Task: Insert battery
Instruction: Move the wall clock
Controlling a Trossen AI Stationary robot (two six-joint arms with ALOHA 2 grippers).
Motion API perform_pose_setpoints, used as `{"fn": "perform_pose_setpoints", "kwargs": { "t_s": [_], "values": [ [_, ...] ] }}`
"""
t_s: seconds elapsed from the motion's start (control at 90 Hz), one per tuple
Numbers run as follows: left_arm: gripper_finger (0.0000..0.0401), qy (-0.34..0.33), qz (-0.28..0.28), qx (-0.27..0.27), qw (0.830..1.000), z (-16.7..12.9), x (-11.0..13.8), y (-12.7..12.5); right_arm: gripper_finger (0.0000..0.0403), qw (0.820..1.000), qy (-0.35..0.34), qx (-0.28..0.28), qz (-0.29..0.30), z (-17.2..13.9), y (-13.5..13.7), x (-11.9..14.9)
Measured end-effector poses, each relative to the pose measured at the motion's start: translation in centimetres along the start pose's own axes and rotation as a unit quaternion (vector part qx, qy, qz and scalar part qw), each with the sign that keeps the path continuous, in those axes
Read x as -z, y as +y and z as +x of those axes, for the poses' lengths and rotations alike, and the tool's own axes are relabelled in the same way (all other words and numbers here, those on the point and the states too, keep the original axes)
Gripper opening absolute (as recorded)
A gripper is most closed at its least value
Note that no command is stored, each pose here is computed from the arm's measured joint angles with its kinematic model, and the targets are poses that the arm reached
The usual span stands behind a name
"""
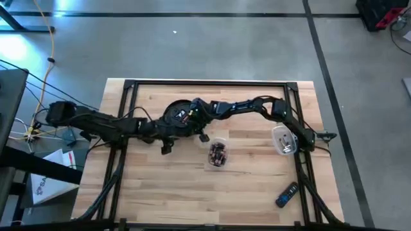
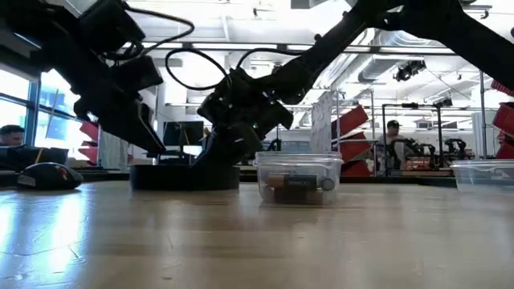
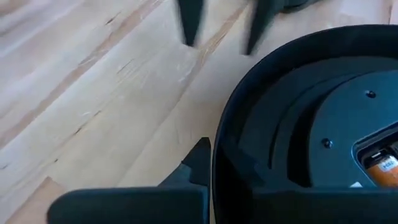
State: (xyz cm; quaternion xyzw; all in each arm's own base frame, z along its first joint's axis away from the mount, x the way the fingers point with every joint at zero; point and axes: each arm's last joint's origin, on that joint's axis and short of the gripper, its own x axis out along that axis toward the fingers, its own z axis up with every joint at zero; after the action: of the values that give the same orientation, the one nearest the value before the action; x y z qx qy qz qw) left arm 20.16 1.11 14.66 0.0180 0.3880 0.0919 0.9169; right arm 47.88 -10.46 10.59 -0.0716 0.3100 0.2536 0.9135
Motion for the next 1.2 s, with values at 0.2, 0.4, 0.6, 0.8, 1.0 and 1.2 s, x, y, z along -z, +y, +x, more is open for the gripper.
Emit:
{"fn": "perform_pose_setpoints", "kwargs": {
  "t_s": [0.2,0.4,0.6,0.8,1.0,1.2],
  "values": [
    [0.0120,0.026,0.031,0.015,0.999,1.9,0.6,0.6,0.0000,1.000,-0.001,-0.001,0.009,0.0,0.0,0.0],
    [0.0116,0.021,0.022,0.015,0.999,3.2,0.6,1.0,0.0000,1.000,0.001,-0.006,0.012,-0.1,0.0,0.0],
    [0.0057,0.026,0.011,0.024,0.999,4.0,0.8,0.9,0.0000,1.000,0.001,-0.007,0.016,-0.1,0.1,-0.1],
    [0.0007,0.037,-0.003,0.038,0.999,4.3,1.1,0.8,0.0000,1.000,0.003,-0.004,-0.013,-0.4,0.2,-0.5],
    [0.0000,0.041,0.004,0.038,0.998,4.2,1.2,0.8,0.0001,0.997,0.018,0.021,-0.068,-2.6,0.7,-2.6],
    [0.0000,0.037,0.029,0.039,0.998,4.2,0.3,0.5,0.0042,0.990,0.098,0.052,-0.081,-3.4,1.0,-2.2]
  ]
}}
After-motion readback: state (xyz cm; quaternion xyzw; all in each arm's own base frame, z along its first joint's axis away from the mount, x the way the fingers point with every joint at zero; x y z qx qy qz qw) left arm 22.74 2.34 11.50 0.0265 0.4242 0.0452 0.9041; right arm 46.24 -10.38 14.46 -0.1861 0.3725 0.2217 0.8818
